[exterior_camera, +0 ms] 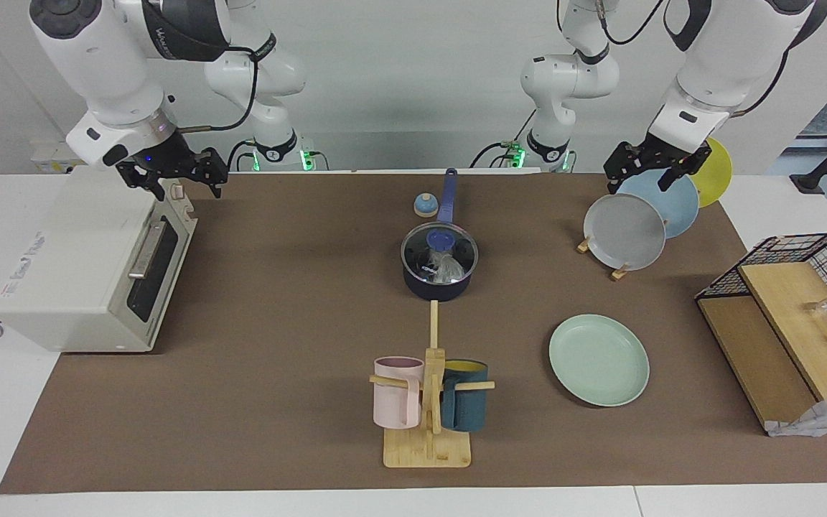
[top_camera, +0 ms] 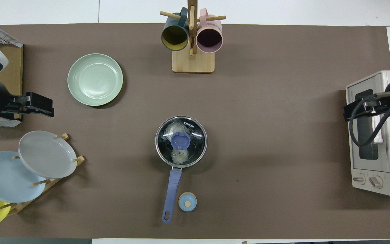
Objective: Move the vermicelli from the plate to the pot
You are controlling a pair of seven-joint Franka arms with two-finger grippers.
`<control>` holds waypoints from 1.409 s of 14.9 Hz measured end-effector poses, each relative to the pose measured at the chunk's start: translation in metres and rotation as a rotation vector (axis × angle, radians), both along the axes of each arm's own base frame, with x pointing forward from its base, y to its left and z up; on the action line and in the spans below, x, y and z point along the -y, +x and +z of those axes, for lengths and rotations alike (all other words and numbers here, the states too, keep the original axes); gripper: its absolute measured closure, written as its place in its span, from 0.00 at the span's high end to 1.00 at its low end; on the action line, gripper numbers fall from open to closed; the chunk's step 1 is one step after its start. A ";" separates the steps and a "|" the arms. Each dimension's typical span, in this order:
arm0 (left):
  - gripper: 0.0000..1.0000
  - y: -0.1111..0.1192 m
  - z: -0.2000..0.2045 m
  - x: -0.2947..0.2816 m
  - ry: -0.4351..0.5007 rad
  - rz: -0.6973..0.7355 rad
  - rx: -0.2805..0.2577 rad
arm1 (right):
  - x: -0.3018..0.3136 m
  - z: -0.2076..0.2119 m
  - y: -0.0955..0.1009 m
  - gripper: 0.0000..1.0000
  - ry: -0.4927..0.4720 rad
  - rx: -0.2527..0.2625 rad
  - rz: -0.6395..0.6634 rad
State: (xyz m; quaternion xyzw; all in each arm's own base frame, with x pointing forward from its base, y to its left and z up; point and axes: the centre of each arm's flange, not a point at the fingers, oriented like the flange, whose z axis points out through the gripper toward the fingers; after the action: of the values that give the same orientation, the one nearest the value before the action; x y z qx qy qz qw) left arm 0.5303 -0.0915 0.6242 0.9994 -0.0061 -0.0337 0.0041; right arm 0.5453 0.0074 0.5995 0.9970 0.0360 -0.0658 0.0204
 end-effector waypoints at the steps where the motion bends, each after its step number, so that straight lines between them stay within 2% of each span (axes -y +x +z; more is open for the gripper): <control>1: 1.00 0.000 0.000 0.000 0.000 0.000 0.000 | 0.000 0.001 0.000 1.00 -0.001 0.004 0.000; 9: 1.00 0.000 0.000 0.000 0.000 0.000 0.000 | 0.029 0.005 0.002 1.00 -0.002 0.024 -0.048; 18: 1.00 0.000 0.000 0.000 0.000 0.000 0.000 | 0.026 0.010 0.002 1.00 0.001 0.037 -0.043; 21: 1.00 0.000 0.000 0.000 0.000 0.000 0.000 | 0.018 0.011 0.002 1.00 0.054 0.037 -0.041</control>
State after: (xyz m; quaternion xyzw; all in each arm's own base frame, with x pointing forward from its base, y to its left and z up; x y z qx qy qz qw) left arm 0.5303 -0.0915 0.6242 0.9994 -0.0061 -0.0337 0.0042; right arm 0.5472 -0.0106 0.6101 0.9987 0.0168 -0.0466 -0.0071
